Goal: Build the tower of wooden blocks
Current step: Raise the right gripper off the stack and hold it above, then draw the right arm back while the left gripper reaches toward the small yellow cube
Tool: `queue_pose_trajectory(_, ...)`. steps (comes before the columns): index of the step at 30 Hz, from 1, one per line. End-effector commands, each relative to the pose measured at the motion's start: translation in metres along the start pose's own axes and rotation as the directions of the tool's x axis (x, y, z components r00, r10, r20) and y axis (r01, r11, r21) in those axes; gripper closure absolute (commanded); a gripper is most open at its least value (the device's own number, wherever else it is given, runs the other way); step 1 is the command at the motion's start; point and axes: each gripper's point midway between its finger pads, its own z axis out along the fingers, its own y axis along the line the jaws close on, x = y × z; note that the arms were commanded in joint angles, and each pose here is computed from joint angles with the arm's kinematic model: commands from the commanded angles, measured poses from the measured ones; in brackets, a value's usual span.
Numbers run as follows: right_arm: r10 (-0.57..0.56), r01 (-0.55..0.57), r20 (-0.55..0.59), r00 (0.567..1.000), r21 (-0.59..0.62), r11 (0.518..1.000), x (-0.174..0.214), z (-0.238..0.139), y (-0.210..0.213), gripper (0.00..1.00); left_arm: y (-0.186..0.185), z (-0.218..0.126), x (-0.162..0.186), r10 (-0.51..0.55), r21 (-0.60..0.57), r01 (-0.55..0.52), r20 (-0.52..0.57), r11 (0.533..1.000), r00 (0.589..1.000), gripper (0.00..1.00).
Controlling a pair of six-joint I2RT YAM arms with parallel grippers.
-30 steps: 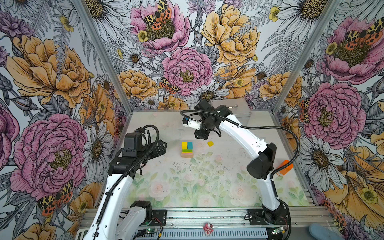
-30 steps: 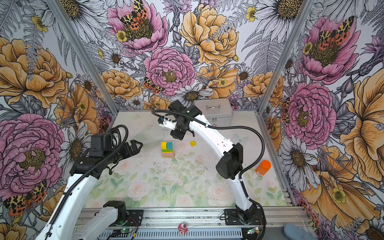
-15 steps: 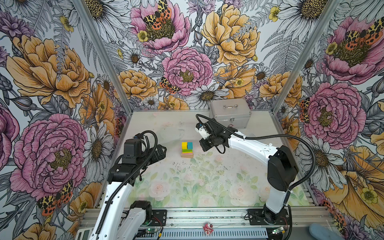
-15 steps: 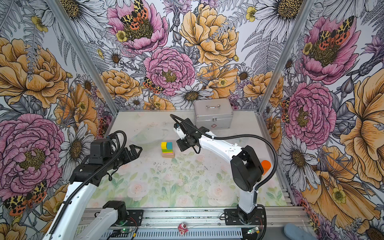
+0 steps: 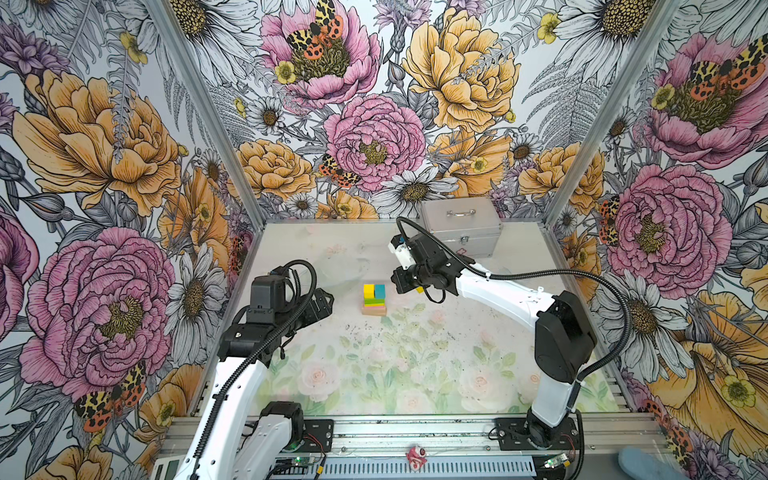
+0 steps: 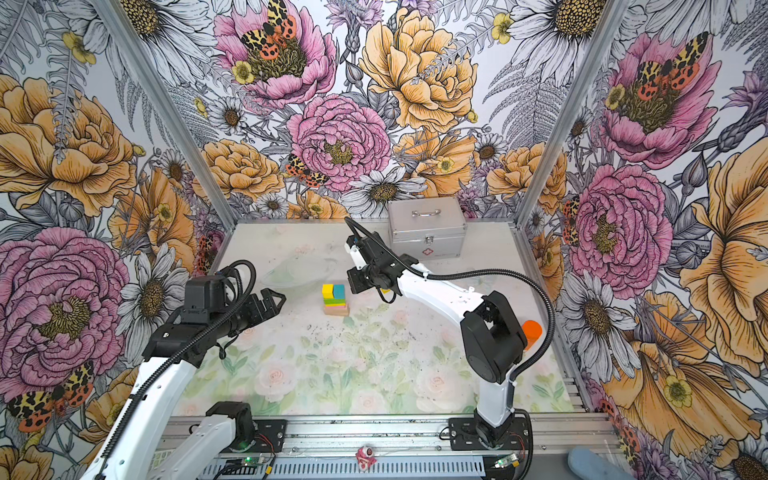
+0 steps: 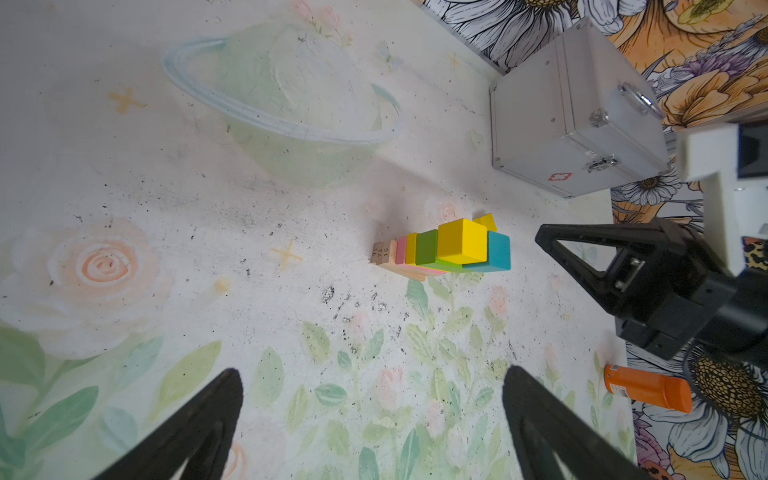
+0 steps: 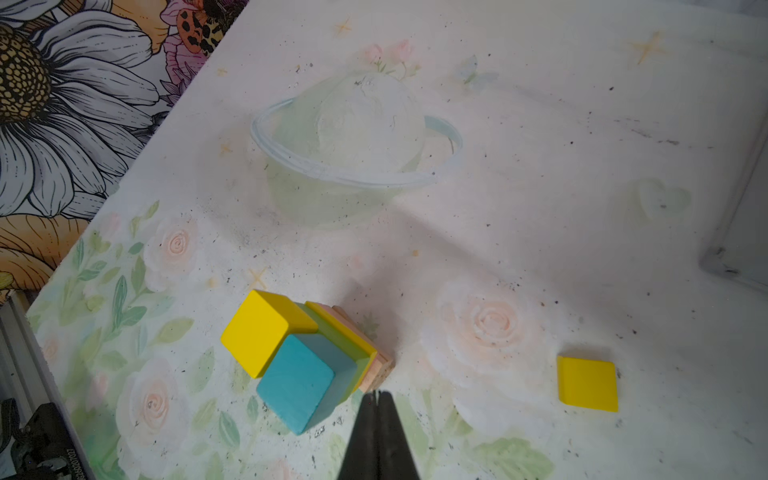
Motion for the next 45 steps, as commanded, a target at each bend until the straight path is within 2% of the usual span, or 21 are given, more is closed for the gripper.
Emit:
queue_pose_trajectory(1, 0.014, -0.013, 0.025, 1.0, -0.042, 0.999, -0.009, 0.0, 0.007, 1.0, -0.005, -0.009, -0.011, 0.022, 0.008, -0.022, 0.049, 1.0, 0.999, 0.01)
queue_pose_trajectory(26, 0.018, -0.024, -0.068, 0.998, -0.096, 0.995, 0.024, 0.024, 0.015, 1.0, -0.009, -0.007, -0.016, 0.036, 0.007, -0.036, 0.034, 0.999, 0.999, 0.01)
queue_pose_trajectory(37, 0.006, -0.015, -0.071, 0.997, -0.117, 0.993, 0.024, 0.03, 0.025, 1.0, -0.011, -0.01, -0.016, 0.041, 0.014, -0.042, 0.042, 0.999, 0.998, 0.01)
queue_pose_trajectory(45, -0.005, 0.0, -0.058, 0.998, -0.083, 0.997, 0.022, 0.026, 0.016, 1.0, -0.012, -0.011, -0.016, 0.05, 0.023, -0.051, 0.04, 0.998, 0.998, 0.01)
